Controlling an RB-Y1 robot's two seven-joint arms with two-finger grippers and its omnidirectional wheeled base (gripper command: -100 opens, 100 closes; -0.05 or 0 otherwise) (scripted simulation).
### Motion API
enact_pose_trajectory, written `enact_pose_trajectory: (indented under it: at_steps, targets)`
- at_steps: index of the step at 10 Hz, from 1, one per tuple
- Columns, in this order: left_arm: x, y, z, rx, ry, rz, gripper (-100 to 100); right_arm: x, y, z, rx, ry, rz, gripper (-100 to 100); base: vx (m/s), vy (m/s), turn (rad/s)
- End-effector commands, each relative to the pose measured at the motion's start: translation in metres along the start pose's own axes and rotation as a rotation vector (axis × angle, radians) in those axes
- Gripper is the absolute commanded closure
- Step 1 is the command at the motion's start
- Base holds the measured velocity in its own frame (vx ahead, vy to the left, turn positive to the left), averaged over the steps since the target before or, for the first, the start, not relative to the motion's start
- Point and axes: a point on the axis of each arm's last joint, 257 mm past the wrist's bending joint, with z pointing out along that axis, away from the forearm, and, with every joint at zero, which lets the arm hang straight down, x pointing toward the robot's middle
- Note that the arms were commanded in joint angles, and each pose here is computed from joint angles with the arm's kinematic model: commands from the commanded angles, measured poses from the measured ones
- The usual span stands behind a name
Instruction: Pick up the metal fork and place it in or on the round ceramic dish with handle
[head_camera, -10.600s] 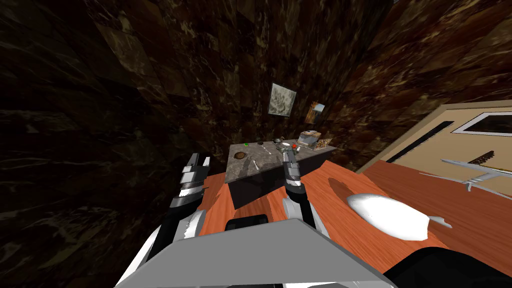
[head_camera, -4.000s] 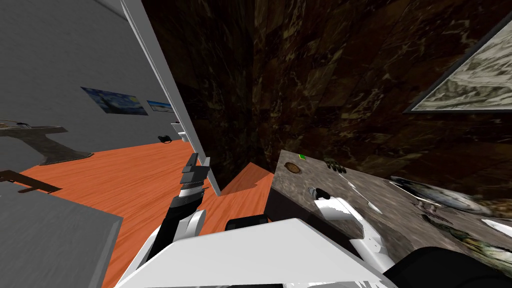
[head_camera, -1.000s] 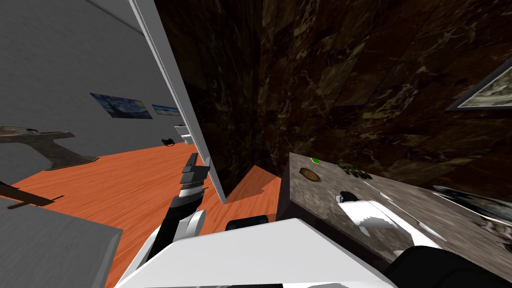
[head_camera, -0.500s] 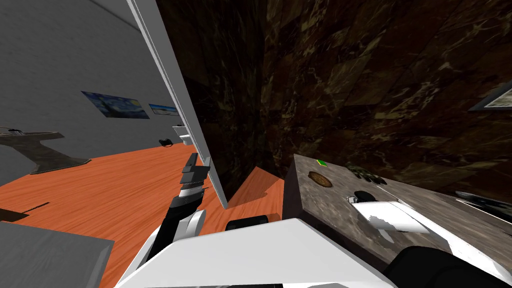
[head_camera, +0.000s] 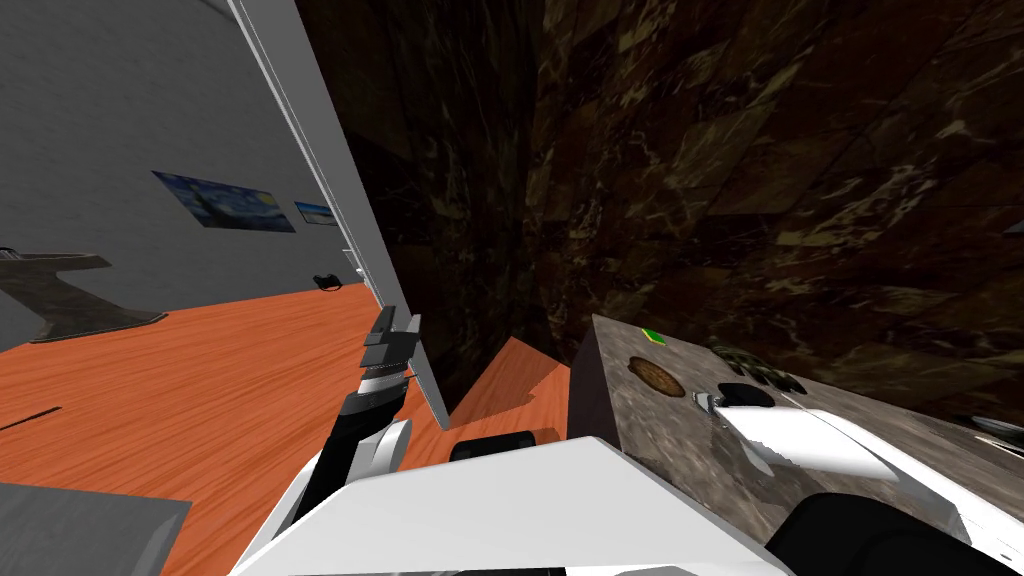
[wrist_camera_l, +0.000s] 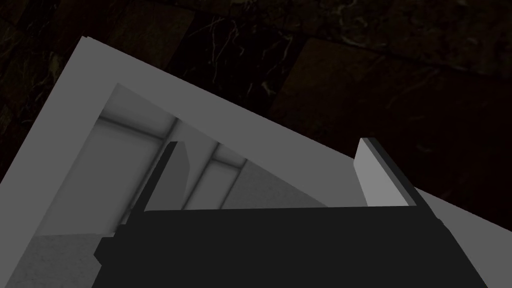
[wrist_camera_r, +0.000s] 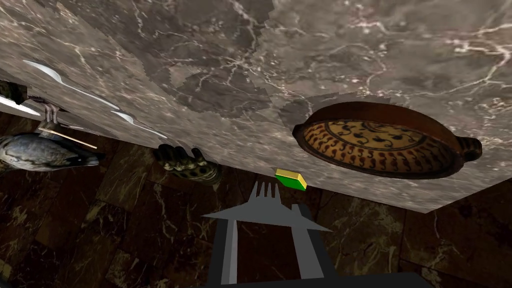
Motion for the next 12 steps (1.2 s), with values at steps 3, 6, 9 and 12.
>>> enact_pose_trajectory:
  at_steps: [3,6,9,12]
  targets:
    - [0.000,0.000,0.000,0.000,0.000,0.000,0,0.013,0.033,-0.014,-0.096,0.020,0.073,100,0.103,-0.164,0.025]
    - [0.000,0.000,0.000,0.000,0.000,0.000,0,0.027,0.069,-0.031,-0.196,0.046,0.158,100,0.141,-0.166,0.024]
    - [0.000,0.000,0.000,0.000,0.000,0.000,0,0.032,0.077,-0.035,-0.223,0.054,0.181,100,0.086,-0.132,0.023]
    - [0.000,0.000,0.000,0.000,0.000,0.000,0,0.031,0.079,-0.036,-0.227,0.053,0.184,-100,0.005,-0.007,0.002]
